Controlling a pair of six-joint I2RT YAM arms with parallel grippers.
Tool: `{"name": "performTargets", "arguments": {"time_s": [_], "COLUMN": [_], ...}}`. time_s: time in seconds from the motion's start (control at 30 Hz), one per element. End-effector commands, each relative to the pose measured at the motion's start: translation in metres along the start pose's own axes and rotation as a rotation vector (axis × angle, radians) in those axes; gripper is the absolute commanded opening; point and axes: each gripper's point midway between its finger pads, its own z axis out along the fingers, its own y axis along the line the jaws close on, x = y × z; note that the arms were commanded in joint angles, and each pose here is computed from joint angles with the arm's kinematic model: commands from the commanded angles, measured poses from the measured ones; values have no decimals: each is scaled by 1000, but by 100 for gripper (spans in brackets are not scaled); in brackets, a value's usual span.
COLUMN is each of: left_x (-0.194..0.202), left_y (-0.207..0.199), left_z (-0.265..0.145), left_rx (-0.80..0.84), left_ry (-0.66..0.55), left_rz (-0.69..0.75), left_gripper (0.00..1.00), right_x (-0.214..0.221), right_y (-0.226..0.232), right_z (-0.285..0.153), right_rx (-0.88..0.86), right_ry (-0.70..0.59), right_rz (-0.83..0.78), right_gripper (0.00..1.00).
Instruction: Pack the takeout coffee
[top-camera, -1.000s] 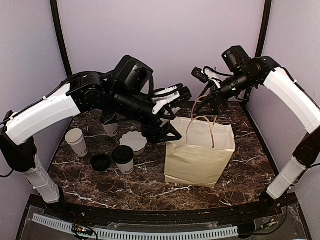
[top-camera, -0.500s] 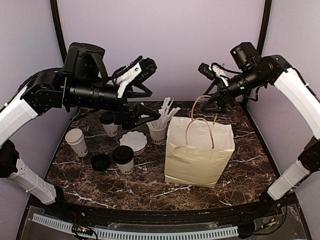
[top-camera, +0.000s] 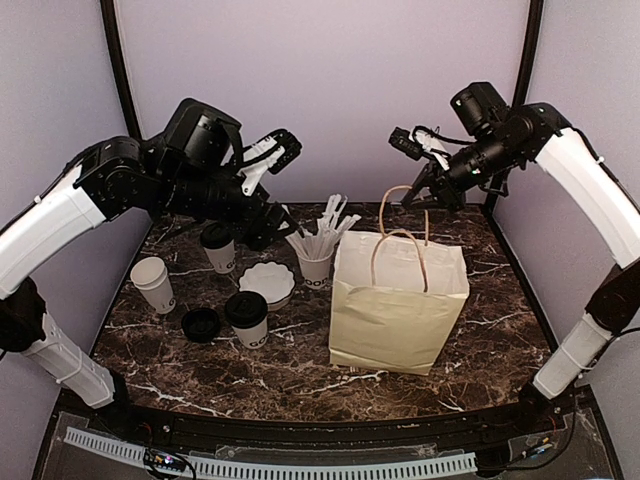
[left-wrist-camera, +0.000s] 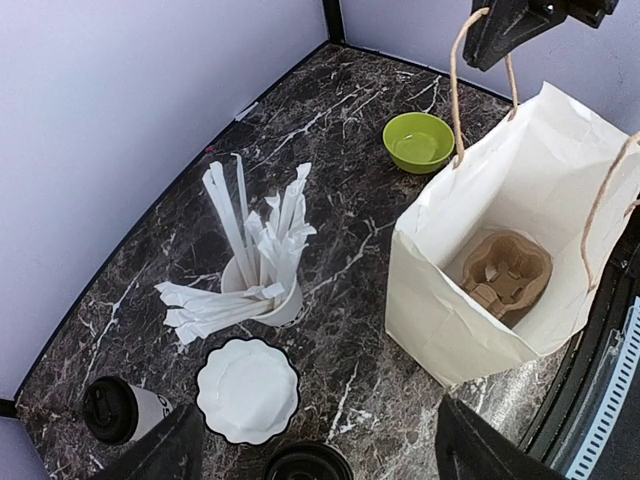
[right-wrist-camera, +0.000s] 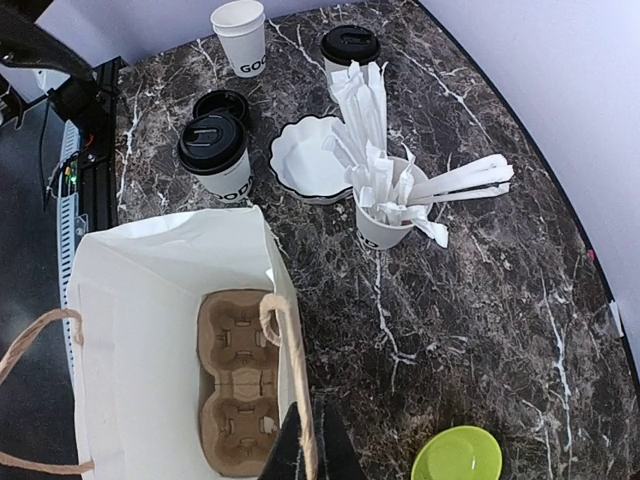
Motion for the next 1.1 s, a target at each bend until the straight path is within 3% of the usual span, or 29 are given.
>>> {"name": "performTargets", "arguments": {"time_s": [0.0, 0.23, 0.4, 0.6, 1.07], "left_x": [8, 22, 64, 114, 173], "left_y": [7, 12, 22, 23, 8], "left_z": [-10, -8, 8, 17, 10], "left_rx": [-32, -68, -156, -194, -146], "left_ry": [11, 42, 210, 387, 494], "left_rz": [-33, -27, -37, -85, -258], "left_gripper": [82, 82, 83, 87, 87], "right_x": [-24, -31, -31, -7, 42], "right_y": [-15, -7, 16, 71, 172], "right_z": [-6, -16, -26, -35, -37], "right_rx": [44, 41, -30, -231, -527], "right_ry": [-56, -104, -143, -133, -83], "right_rz": [-32, -48, -60, -118, -201], "right_gripper": [0, 0, 0, 0, 0]}}
